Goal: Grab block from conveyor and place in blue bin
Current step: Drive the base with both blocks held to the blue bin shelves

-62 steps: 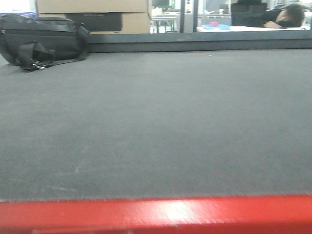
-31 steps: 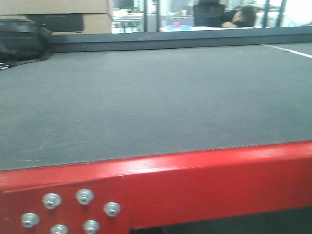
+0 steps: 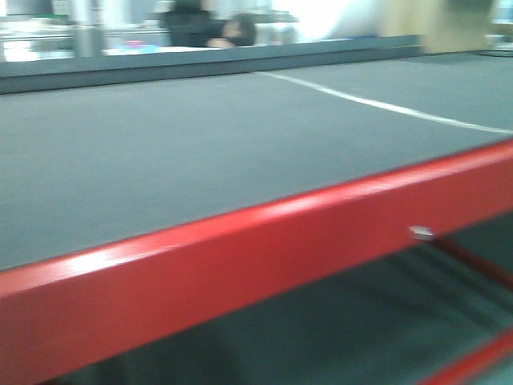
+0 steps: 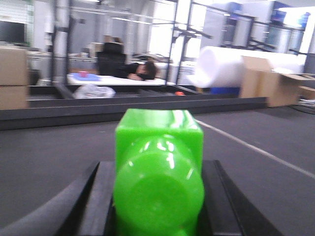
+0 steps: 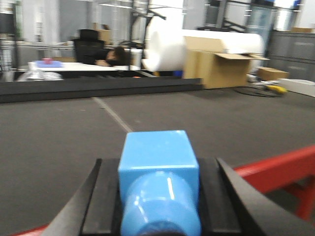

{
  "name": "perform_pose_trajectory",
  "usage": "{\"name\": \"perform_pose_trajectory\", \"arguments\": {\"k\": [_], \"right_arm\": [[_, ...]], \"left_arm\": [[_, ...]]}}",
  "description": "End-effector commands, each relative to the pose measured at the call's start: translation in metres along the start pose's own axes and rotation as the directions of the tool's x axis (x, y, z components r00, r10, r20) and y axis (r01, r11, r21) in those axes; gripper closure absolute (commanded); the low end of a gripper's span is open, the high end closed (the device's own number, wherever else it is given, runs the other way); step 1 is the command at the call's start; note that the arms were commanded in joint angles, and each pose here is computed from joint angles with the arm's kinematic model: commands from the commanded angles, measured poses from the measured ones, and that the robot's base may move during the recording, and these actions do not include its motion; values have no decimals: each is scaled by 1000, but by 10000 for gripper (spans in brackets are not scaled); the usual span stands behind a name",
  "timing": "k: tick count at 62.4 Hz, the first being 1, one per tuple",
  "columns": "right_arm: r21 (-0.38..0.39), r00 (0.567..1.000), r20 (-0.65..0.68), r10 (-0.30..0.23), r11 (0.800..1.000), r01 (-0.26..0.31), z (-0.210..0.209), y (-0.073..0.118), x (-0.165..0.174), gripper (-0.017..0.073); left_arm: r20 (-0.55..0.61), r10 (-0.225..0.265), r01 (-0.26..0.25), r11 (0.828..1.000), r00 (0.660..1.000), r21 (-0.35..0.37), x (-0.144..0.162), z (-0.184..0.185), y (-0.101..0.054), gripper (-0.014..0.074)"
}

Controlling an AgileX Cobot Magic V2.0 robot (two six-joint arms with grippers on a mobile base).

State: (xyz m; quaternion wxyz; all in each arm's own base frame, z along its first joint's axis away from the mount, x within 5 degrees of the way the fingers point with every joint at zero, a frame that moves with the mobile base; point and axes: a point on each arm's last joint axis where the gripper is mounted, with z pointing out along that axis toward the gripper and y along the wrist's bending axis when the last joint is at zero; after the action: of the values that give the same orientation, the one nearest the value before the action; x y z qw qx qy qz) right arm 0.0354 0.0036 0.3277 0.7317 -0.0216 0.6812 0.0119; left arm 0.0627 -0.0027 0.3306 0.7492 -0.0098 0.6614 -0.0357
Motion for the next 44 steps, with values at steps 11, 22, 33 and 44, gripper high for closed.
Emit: {"name": "perform_pose_trajectory", "arguments": {"k": [11, 22, 33, 44], "right_arm": [[4, 1000, 27, -6, 1000, 6, -1, 0, -2, 721], [4, 1000, 27, -6, 1000, 6, -1, 0, -2, 721], [4, 1000, 27, -6, 1000, 6, -1, 0, -2, 721], [4, 1000, 27, -6, 1000, 6, -1, 0, -2, 721]], "left_arm": [[26, -6, 5, 1000, 1000, 7, -3, -1, 0, 705], [26, -6, 5, 1000, 1000, 7, -3, -1, 0, 705], [26, -6, 5, 1000, 1000, 7, -3, -1, 0, 705], [26, -6, 5, 1000, 1000, 7, -3, -1, 0, 705]]}}
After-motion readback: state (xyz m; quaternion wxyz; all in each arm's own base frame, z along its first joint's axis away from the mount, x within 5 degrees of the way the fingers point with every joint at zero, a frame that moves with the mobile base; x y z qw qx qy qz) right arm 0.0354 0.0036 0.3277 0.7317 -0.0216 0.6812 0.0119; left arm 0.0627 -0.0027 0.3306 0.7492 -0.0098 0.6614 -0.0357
